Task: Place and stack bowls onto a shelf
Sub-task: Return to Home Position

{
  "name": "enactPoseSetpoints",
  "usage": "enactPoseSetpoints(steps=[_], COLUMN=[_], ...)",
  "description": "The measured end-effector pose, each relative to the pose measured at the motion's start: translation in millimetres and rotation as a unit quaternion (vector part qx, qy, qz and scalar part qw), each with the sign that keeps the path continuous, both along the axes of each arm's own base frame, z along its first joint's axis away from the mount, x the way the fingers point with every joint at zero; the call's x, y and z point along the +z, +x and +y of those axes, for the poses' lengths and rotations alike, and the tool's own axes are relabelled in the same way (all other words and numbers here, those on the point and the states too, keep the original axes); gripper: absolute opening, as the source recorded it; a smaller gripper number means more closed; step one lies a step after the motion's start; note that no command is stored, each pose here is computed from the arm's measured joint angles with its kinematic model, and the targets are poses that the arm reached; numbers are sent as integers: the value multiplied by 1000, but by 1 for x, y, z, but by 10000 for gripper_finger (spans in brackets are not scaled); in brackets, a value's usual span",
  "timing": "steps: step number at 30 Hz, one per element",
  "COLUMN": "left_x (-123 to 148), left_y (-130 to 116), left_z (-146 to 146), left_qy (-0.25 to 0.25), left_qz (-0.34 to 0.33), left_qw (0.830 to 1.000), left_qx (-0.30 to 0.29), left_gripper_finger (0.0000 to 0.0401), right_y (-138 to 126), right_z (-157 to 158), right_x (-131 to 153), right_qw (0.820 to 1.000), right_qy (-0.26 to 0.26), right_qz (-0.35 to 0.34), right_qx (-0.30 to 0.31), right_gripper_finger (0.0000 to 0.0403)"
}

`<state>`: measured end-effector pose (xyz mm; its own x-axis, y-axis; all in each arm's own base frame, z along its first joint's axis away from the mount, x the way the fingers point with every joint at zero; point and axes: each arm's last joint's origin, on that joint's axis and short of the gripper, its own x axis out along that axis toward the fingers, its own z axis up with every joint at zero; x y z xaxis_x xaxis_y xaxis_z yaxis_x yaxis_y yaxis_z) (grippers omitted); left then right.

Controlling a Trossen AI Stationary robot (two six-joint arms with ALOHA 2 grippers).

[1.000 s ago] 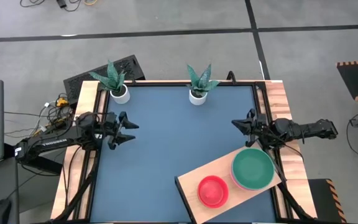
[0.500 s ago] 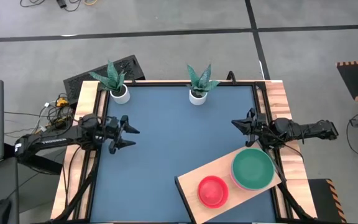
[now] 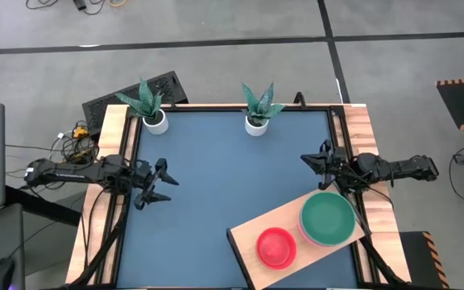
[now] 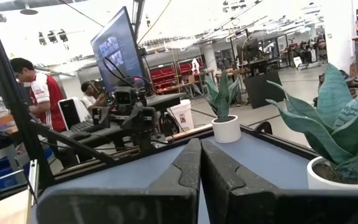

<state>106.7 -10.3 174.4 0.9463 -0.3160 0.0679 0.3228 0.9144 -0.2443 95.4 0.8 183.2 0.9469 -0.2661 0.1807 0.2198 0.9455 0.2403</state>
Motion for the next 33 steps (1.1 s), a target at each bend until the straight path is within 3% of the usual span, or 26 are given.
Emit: enactPoseSetpoints(steps=[14, 22, 33], left_x=[-3, -6, -6], left_y=[-10, -9, -9], left_z=[5, 10, 10], left_qy=[25, -42, -49], left_qz=[-2, 24, 24], left_qw=[996, 985, 984], left_qx=[81, 163, 167], left_gripper_finger=[269, 269, 269], right_y=[0, 0, 0], right_z=[0, 0, 0], right_x=[0, 1, 1], right_qw=[1000, 1000, 1000], right_qy=[2, 3, 3], right_qz=[-2, -3, -3], right_qx=[0, 0, 0], right_gripper_finger=[32, 32, 32])
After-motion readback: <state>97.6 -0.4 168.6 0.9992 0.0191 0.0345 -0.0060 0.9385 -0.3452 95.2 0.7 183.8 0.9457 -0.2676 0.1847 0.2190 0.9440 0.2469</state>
